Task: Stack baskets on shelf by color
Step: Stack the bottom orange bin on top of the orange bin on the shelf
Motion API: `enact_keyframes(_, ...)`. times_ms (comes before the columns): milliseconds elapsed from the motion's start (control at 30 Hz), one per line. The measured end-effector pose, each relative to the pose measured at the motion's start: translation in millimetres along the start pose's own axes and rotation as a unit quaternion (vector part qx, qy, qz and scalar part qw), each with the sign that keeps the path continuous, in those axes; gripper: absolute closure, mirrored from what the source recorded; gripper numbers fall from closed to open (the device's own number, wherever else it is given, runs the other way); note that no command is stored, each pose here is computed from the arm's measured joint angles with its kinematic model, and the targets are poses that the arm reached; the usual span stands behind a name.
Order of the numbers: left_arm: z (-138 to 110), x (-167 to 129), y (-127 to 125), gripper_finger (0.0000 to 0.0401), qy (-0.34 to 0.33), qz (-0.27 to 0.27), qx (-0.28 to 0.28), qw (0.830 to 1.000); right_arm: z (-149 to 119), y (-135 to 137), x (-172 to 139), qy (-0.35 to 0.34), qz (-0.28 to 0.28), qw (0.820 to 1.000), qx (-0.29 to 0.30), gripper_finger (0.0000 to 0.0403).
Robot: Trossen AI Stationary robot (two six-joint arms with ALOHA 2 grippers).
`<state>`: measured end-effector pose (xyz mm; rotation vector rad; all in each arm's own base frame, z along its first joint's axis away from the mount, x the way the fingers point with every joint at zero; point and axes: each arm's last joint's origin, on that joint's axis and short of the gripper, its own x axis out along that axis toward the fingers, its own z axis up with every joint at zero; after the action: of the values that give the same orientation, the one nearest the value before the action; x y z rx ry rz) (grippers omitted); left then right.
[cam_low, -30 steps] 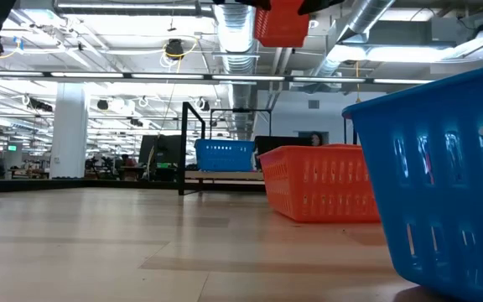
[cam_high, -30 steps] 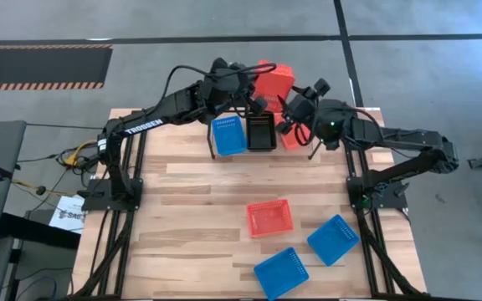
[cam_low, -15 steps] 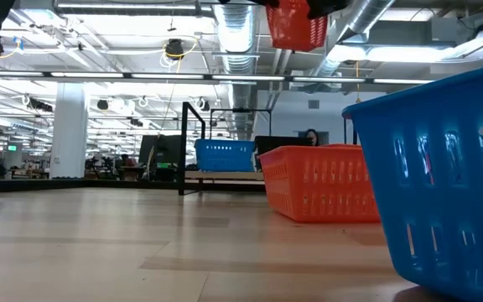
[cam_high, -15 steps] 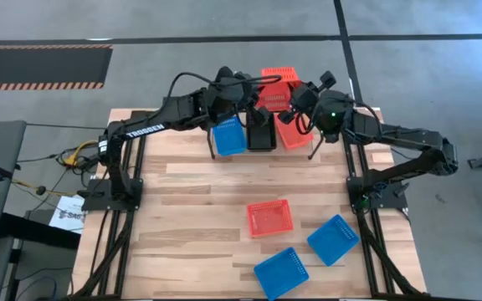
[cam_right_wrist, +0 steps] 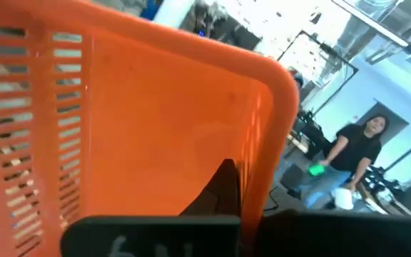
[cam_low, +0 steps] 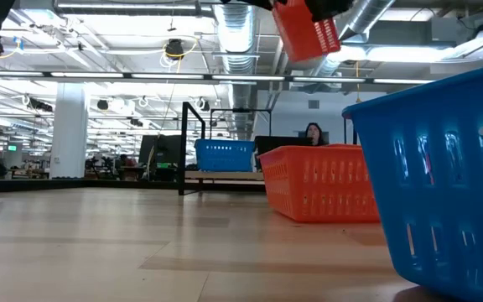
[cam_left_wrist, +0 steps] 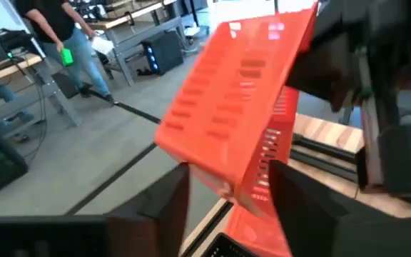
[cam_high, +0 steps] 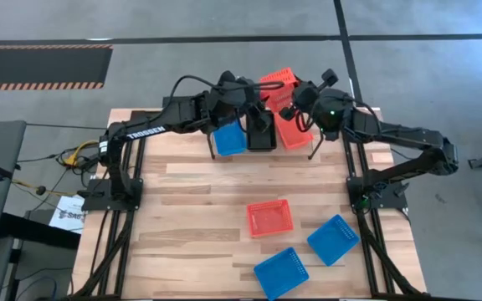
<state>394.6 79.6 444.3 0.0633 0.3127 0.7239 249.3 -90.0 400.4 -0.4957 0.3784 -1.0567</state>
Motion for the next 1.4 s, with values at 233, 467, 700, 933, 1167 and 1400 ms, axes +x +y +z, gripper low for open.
enact_keyframes(233, 36.8, -32.7, 3.8, 0.0129, -0.064, -0.065, -0.021, 0.996, -23.4, 2.3, 7.1, 0.080, 0.024, 0.996, -0.033, 0.0402)
enact_keyframes(467, 26.5, -54.4, 14.2, 0.0109, 0.047, 0.012, 0.014, 0.999, -31.6, -15.4, 5.1, 0.103, 0.013, 0.995, 0.000, 0.0402)
enact_keyframes(700, -29.2, -58.2, 22.4, 0.0108, 0.259, 0.142, -0.001, 0.955, -34.2, -53.7, 1.8, 0.101, 0.120, 0.971, 0.183, 0.0402)
enact_keyframes(933, -52.1, -37.7, 2.1, 0.0108, 0.271, 0.153, 0.012, 0.950, -57.2, -59.5, 14.8, 0.190, 0.244, 0.914, 0.263, 0.0402)
enact_keyframes(1167, -70.9, -25.1, -6.5, 0.0108, 0.288, 0.160, 0.022, 0.944, -71.9, -51.0, 37.1, 0.243, 0.235, 0.906, 0.256, 0.0402)
enact_keyframes(1400, -78.2, -22.1, -10.5, 0.0108, 0.298, 0.157, 0.017, 0.941, -98.4, -35.1, 67.9, 0.325, 0.231, 0.888, 0.228, 0.0403)
